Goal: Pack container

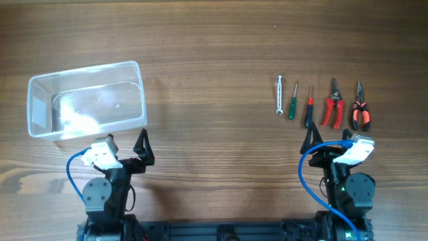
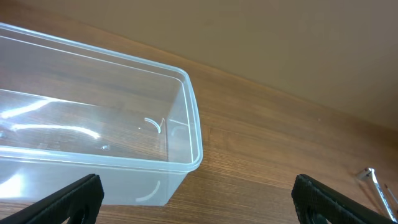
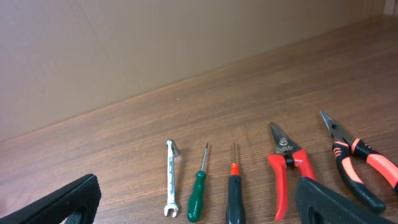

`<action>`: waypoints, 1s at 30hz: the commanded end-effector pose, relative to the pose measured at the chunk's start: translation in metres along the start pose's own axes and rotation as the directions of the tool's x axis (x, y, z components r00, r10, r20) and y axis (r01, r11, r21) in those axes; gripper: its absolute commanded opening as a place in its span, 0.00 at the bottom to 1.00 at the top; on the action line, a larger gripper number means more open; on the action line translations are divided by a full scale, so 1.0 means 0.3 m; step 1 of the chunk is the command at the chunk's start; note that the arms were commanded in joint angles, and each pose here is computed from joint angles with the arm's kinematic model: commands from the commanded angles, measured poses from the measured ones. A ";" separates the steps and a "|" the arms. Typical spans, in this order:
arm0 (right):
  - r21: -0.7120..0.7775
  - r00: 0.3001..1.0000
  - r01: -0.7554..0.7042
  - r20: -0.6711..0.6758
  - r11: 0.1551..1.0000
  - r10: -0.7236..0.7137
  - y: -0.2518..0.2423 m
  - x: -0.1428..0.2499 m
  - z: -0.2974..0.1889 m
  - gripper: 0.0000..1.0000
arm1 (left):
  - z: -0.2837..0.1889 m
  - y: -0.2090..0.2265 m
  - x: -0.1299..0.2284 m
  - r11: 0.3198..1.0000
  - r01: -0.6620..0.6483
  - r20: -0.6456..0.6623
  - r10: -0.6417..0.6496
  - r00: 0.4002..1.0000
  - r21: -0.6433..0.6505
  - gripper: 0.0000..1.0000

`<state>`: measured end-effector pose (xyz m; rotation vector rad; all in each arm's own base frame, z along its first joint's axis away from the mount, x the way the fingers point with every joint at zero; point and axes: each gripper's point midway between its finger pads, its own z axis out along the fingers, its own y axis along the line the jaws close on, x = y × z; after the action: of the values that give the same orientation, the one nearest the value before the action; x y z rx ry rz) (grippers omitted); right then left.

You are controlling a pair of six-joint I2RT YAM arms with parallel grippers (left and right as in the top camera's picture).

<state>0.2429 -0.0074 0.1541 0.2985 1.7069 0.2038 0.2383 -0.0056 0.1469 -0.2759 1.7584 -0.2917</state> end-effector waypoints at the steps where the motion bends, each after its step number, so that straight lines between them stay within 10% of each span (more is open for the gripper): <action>1: -0.021 1.000 -0.007 0.010 1.000 0.008 0.014 -0.010 -0.003 1.00 | 0.003 0.003 0.011 1.000 -0.021 -0.003 0.021 1.000 -0.001 1.00; 16: -0.021 1.000 -0.017 0.011 1.000 0.017 0.014 -0.011 -0.003 1.00 | 0.003 0.003 0.011 1.000 -0.021 -0.003 0.021 1.000 -0.001 1.00; 25: -0.097 0.899 -0.437 -0.077 0.894 0.431 0.071 0.012 -0.006 1.00 | -0.004 -0.018 -0.095 0.999 -0.034 0.130 0.032 0.991 0.011 1.00; 30: -0.176 0.901 -0.432 -0.105 0.884 0.420 0.135 -0.045 -0.027 1.00 | -0.010 -0.034 -0.117 0.999 -0.037 0.148 0.032 0.988 0.031 1.00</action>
<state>0.2423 0.0155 0.1541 0.5488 1.6812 0.6087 0.2430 -0.0016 0.1788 -0.2622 1.6235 -0.2785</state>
